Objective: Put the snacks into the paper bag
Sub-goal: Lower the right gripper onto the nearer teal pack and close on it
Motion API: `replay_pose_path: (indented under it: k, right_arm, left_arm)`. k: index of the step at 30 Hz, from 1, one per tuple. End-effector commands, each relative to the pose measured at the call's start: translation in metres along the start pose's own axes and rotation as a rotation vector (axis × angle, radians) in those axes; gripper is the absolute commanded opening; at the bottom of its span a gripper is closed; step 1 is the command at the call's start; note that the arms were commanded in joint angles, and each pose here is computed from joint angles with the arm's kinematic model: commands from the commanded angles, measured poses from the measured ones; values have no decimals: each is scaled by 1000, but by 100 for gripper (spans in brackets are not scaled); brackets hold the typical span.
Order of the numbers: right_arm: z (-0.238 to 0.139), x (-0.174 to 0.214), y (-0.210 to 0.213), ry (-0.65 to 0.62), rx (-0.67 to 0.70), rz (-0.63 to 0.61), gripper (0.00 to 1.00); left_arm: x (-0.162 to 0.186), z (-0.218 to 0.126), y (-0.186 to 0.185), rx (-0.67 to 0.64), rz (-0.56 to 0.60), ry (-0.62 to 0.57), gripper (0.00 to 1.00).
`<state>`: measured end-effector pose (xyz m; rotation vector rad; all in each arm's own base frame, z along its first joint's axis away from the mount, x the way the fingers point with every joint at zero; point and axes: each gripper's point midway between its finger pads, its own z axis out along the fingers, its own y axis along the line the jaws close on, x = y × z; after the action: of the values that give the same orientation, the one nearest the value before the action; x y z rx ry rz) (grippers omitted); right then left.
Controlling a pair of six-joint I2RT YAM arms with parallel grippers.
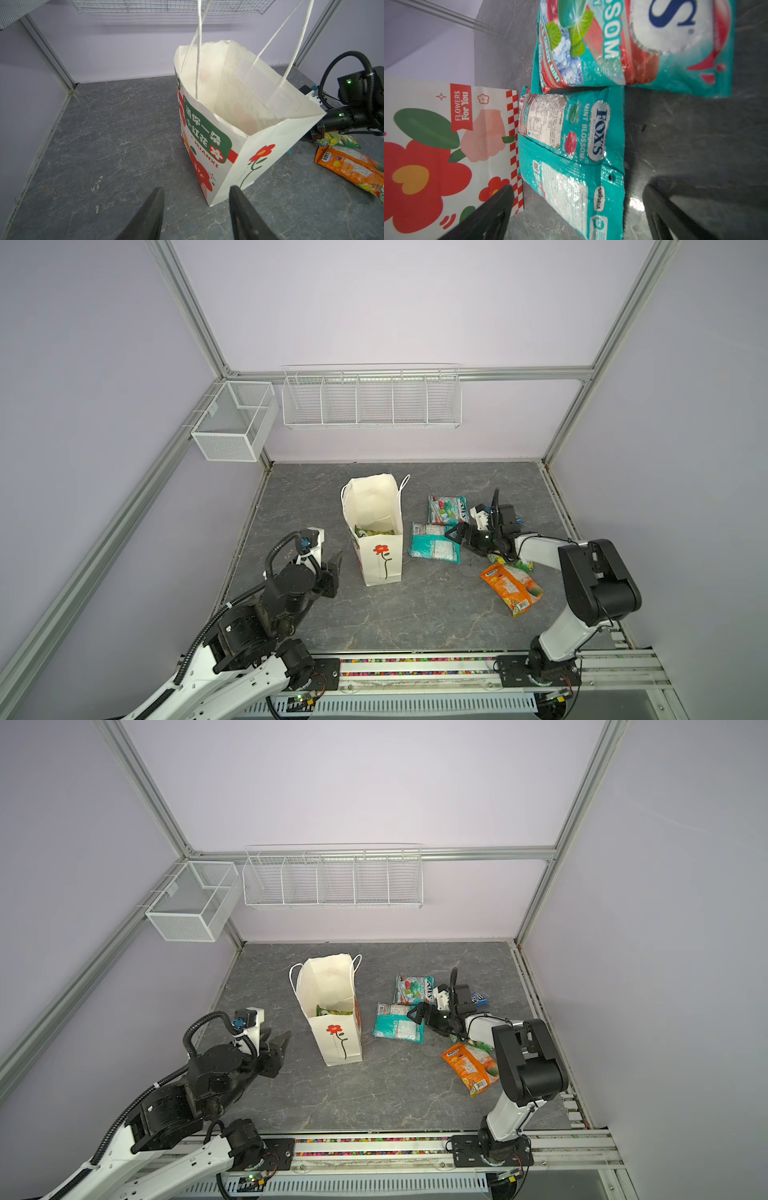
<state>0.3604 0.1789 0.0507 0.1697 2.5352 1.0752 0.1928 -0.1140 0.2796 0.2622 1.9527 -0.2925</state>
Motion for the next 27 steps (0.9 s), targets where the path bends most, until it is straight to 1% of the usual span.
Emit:
replay_pose_path:
  k: [1, 5, 11, 18, 22, 24, 27]
  right_arm:
    - [13, 23, -28, 77, 57, 96, 97]
    - [17, 25, -30, 84, 48, 109, 95]
    - [21, 29, -36, 88, 48, 121, 87]
    - [25, 33, -40, 99, 50, 131, 67]
    - [25, 34, -42, 101, 56, 134, 52]
    - [25, 34, -42, 103, 58, 137, 47]
    - [25, 35, -43, 106, 54, 137, 37]
  left_arm:
    - [6, 0, 4, -15, 13, 13, 51]
    - [6, 0, 4, -15, 12, 13, 51]
    - [5, 0, 4, -16, 11, 12, 51]
    - [6, 0, 4, -15, 12, 13, 51]
    - [6, 0, 4, -15, 11, 13, 51]
    - [5, 0, 4, -14, 11, 12, 51]
    - [5, -1, 4, -13, 8, 10, 51]
